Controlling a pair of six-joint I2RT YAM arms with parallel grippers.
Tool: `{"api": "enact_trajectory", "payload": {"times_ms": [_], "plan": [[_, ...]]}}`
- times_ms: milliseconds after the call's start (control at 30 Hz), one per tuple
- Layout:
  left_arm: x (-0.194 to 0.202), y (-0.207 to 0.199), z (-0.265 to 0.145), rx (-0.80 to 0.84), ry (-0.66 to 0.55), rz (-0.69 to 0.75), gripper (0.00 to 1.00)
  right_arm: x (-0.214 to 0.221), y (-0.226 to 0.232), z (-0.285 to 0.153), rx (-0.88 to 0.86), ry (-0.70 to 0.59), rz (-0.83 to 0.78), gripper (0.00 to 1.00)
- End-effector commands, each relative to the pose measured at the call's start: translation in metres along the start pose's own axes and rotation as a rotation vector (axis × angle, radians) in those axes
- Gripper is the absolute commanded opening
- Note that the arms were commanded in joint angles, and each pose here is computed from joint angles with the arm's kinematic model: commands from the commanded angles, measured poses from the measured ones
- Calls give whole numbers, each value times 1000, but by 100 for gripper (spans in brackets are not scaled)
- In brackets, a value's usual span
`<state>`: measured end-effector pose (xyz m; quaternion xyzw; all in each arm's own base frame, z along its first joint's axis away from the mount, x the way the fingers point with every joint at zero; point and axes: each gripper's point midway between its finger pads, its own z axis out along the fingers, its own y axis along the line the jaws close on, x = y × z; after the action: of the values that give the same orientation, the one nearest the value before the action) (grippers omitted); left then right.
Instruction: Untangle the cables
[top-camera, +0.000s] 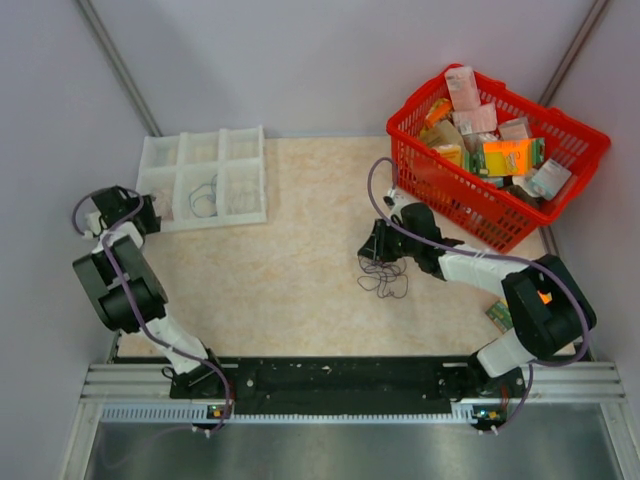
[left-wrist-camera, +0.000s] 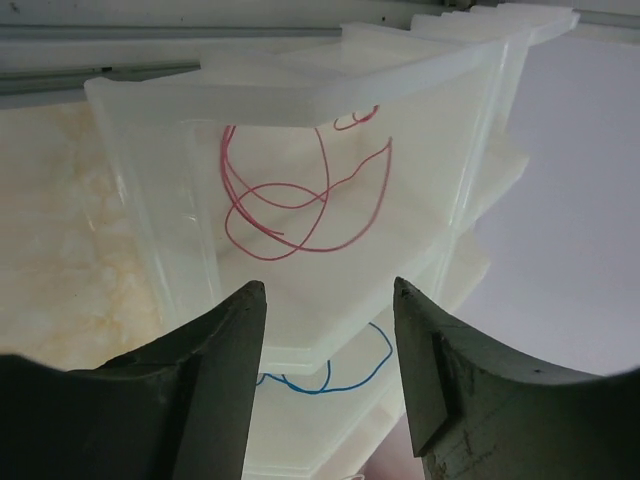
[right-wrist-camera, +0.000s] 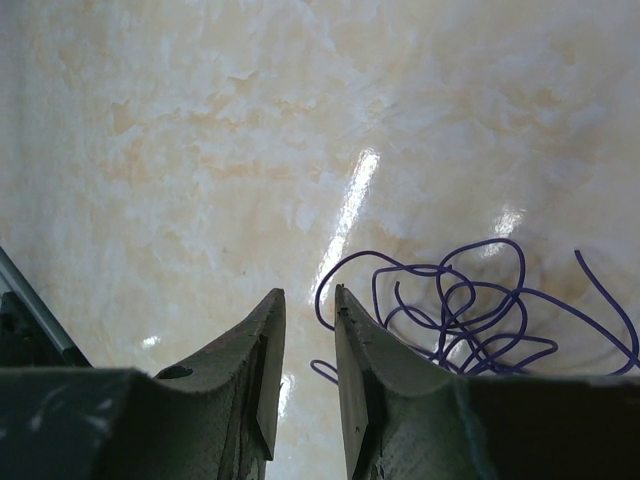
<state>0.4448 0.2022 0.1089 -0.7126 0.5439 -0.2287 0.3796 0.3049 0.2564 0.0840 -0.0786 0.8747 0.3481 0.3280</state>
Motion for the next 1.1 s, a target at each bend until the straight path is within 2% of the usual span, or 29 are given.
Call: {"api": "enact_trajectory", "payload": {"times_ms": [0, 167, 233, 367, 467, 533, 600, 633, 667, 733, 867, 1000, 1067], "plan": [[-37, -48, -31, 140, -169, 98, 59, -11, 5, 3, -34, -31, -1, 26], [12, -79, -69, 214, -104, 250, 60, -10, 6, 2, -35, -27, 0, 25], [43, -82, -90, 212, -64, 345, 60, -11, 6, 2, -34, -29, -1, 26], [106, -74, -148, 260, -65, 538, 60, -11, 6, 2, -31, -30, -2, 25], [165, -38, -181, 328, 54, 655, 59, -12, -4, 0, 30, -43, 4, 26], [211, 1, -204, 376, 210, 757, 57, -16, -23, -5, 145, -74, 21, 30], [251, 21, -234, 523, 347, 849, 59, -17, -41, -14, 255, -99, 38, 35], [266, 28, -247, 602, 395, 893, 76, -18, -48, -18, 295, -112, 57, 40], [287, 41, -263, 663, 481, 945, 85, -18, -50, -18, 305, -119, 65, 44], [316, 73, -279, 678, 589, 1040, 85, -15, -45, -13, 272, -98, 75, 48], [370, 134, -294, 622, 795, 1177, 78, -4, -23, 5, 121, -26, 106, 45], [425, 160, -298, 559, 942, 1284, 73, -15, -27, -8, 161, -104, 98, 41], [450, 168, -288, 497, 961, 1331, 70, -24, -30, -20, 189, -169, 80, 41]]}}
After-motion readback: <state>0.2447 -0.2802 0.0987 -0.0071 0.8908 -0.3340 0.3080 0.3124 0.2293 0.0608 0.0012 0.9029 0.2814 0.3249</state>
